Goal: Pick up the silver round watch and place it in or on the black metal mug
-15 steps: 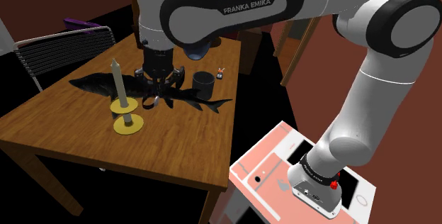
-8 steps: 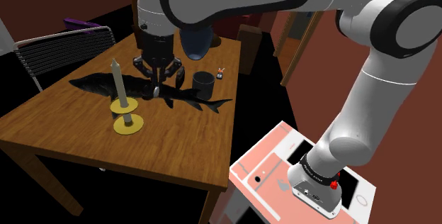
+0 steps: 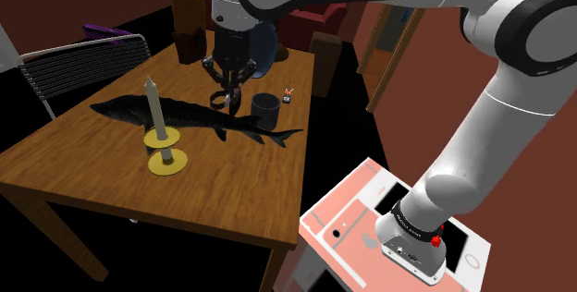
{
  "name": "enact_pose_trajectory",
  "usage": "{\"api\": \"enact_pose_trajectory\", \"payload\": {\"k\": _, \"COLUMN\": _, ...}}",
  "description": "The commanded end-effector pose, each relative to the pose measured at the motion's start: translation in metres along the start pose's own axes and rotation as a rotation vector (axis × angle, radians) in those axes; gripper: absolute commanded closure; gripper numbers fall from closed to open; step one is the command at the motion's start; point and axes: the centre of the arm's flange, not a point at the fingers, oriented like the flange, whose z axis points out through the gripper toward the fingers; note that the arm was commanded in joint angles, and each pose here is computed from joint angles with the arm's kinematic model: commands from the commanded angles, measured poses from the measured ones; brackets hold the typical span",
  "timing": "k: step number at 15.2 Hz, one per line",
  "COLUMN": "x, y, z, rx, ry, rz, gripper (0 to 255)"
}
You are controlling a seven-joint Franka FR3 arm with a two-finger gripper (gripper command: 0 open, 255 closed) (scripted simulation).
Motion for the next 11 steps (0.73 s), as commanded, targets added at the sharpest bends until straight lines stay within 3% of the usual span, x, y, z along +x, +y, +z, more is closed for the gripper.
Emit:
{"api": "enact_pose_trajectory", "payload": {"k": 1, "x": 0.015, "y": 0.022, "z": -0.001, "rx": 0.001, "ry": 0.0, "rz": -0.002, "gripper": 255}}
{"api": "enact_pose_trajectory", "payload": {"k": 11, "x": 0.097, "y": 0.125, "z": -0.012, "rx": 0.001, "ry": 0.0, "rz": -0.002, "gripper": 255}}
